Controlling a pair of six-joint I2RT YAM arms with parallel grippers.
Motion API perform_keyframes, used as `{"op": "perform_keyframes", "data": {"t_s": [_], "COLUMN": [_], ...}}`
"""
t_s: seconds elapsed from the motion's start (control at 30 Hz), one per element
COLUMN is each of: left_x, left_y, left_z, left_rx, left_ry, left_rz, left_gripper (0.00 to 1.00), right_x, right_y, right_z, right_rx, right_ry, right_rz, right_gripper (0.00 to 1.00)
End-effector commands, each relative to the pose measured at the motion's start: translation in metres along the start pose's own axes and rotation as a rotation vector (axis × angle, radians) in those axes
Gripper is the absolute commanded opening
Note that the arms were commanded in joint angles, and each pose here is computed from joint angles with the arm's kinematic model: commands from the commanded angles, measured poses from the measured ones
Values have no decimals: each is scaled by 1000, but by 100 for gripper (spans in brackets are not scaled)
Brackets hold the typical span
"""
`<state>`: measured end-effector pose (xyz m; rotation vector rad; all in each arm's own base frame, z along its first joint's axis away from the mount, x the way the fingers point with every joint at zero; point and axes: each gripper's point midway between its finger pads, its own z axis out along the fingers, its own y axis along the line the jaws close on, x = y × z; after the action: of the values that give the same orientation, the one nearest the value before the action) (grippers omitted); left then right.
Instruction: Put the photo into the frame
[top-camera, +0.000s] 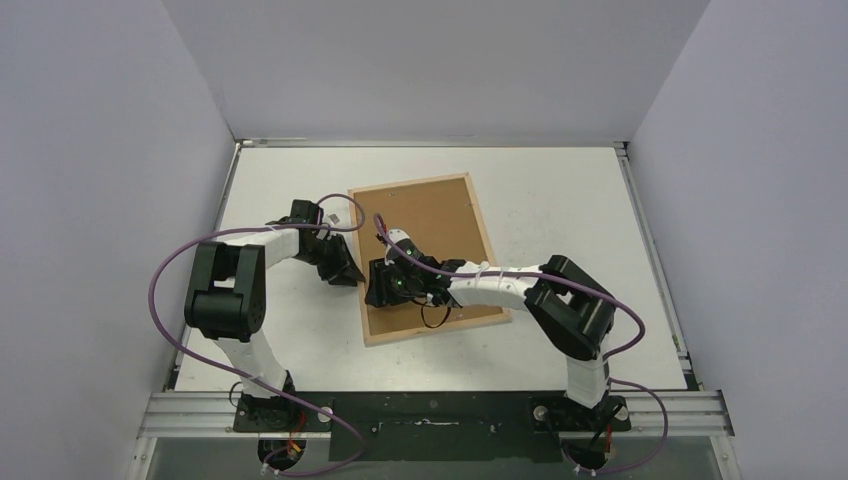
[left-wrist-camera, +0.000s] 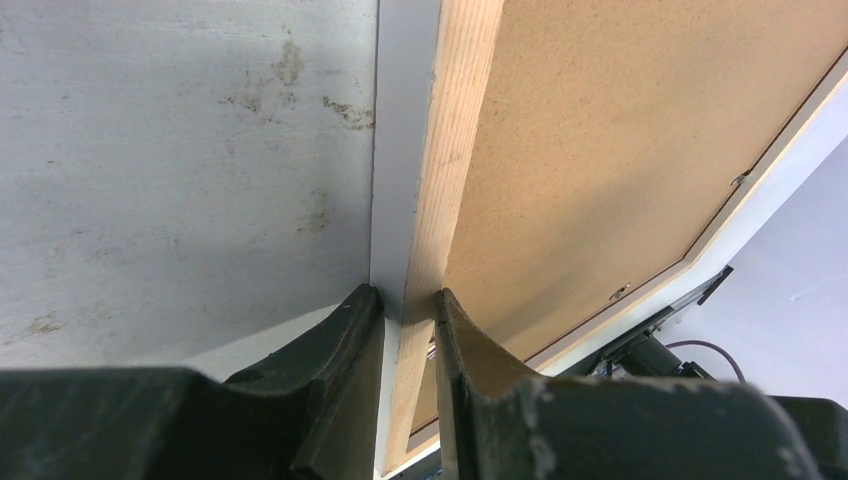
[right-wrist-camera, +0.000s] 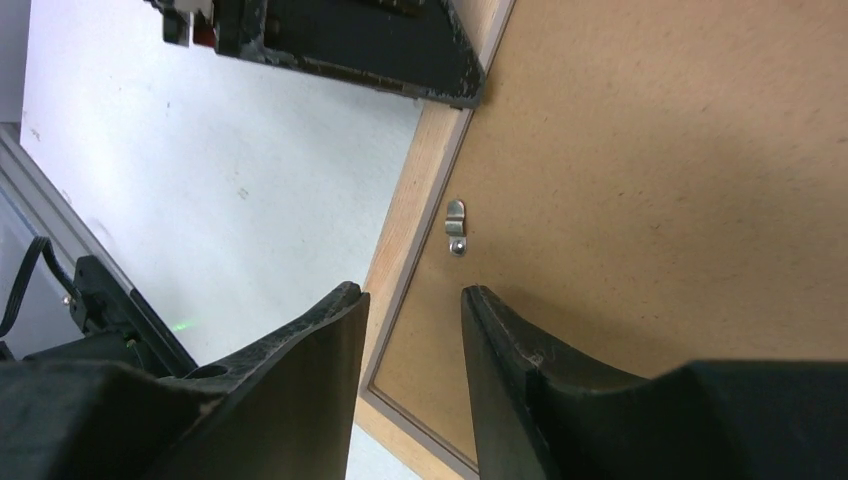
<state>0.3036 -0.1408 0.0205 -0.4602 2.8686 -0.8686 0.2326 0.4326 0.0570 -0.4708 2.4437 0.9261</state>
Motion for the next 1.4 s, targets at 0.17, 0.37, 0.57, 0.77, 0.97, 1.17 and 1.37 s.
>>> {"op": "perform_keyframes", "data": {"t_s": [0.17,0.37,0.57,0.77,0.97,1.17,1.37], "left_x": [-5,-5,-6,-5,-5,-5,-5], "left_y": [-6,-7,-8,-7,-6,-6,-6], "left_z": [-13,-10,-10,-8,-7,-7,-7], "left_rx": [-10,-4,-4,-4,-4,-3,-3], "left_ry": [-24,-15,-10,-6,-5,-3,-2], "left_rz": [24,22,20,16,14,15,13], "left_gripper": [13,13,13,13,13,13,13], "right_x": [-22,-21,-22,-10,1,5,9], "right_y": [3,1,5,7,10,11,8], "right_z": [7,22,30,37,40,43,41], "right_rx": [39,42,5,-35,-76,-89,-81], "right_ry": [-51,-41,-55,-30,-8,6,12], "right_rz": [-53,-73,-75,-52,-45,-37,-35], "right_gripper": [42,48,48,46,46,45,45]}}
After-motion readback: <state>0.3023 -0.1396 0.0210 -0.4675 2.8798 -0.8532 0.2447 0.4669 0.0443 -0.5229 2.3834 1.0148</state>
